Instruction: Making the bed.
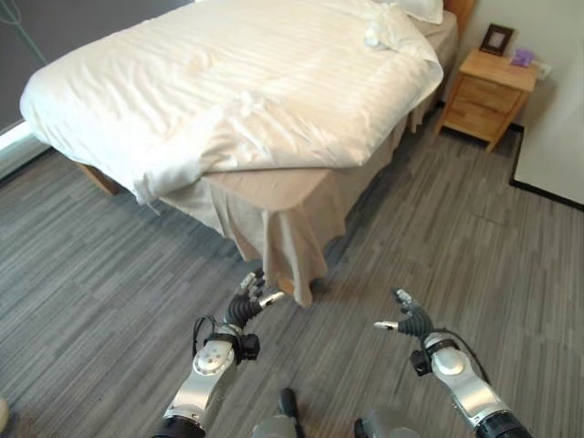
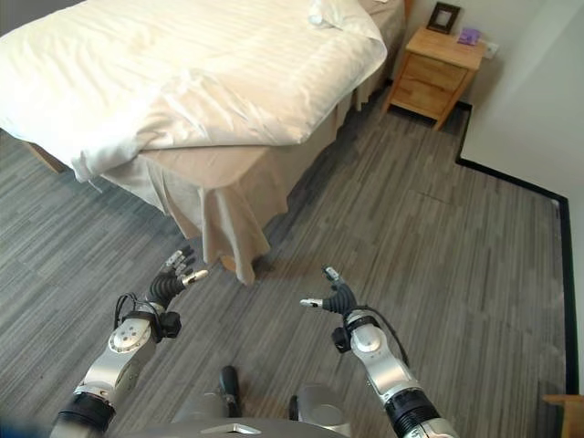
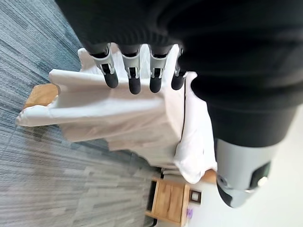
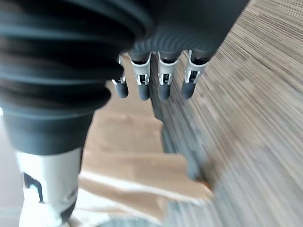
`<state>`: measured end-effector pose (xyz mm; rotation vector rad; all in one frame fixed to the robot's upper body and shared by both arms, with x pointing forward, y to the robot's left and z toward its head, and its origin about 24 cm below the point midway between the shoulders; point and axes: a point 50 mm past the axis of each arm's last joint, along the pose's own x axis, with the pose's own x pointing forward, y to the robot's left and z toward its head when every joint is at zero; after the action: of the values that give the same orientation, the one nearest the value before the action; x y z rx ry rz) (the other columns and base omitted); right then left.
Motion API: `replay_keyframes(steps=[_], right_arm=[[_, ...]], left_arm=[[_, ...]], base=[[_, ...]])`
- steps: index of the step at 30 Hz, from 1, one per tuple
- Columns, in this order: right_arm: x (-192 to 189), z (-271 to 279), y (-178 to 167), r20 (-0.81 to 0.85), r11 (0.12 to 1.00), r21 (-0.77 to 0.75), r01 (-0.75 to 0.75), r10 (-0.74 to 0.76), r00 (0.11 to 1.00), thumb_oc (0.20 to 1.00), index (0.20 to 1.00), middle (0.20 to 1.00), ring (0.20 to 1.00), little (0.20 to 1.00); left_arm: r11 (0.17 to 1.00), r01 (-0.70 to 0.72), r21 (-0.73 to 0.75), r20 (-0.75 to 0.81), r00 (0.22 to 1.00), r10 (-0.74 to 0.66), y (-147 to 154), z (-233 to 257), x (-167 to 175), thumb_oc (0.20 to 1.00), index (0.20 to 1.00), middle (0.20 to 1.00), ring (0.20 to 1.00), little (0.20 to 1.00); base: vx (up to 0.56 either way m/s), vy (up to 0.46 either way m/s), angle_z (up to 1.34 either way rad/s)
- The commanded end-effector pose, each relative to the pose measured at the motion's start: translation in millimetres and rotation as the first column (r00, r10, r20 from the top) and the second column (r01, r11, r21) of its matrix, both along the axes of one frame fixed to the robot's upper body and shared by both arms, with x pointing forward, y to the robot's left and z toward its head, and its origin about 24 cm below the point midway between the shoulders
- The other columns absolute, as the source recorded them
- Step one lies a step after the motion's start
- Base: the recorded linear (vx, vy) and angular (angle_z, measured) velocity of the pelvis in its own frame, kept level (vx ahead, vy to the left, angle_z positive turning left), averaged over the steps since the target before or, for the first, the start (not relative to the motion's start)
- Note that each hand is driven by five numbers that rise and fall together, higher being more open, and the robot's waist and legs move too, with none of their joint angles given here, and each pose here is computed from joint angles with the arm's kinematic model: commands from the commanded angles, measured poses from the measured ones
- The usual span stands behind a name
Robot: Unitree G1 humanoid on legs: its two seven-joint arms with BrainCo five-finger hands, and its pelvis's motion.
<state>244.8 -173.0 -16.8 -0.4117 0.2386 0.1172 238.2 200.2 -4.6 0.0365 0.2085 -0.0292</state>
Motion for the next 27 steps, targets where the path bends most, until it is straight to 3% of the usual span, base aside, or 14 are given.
replay_keyframes(steps=[1,13,19,27], right_arm=[[18.2,35.8,5.4,0.202,0.999,0.028,0.032,-0.037,0.979,1.0,1.0,1.0,1.0,1.0],[42.4,83.3,8.3,0.426,0.998,-0.009,0.056,-0.047,0.903,1.0,1.0,1.0,1.0,1.0],[41.6,80.3,5.2,0.409,0.998,-0.001,0.057,-0.052,0.911,1.0,1.0,1.0,1.0,1.0],[39.0,75.3,-4.2,0.389,0.995,-0.004,0.095,-0.086,0.917,1.0,1.0,1.0,1.0,1.0]], left_arm=[[0.999,-0.008,0.036,0.159,0.987,0.002,10.6,33.4,14.4,1.0,1.0,1.0,1.0,1.0],[1.0,0.013,-0.018,0.207,0.978,-0.009,-8.2,39.3,24.5,1.0,1.0,1.0,1.0,1.0],[0.994,-0.039,-0.1,0.244,0.968,0.062,-7.8,47.0,28.0,1.0,1.0,1.0,1.0,1.0],[0.976,-0.179,-0.12,0.282,0.937,0.207,15.5,55.8,30.4,1.0,1.0,1.0,1.0,1.0]], base=[[0.34,0.1,0.53],[0.35,0.053,0.53],[0.31,-0.012,0.12],[0.28,-0.098,-0.34]])
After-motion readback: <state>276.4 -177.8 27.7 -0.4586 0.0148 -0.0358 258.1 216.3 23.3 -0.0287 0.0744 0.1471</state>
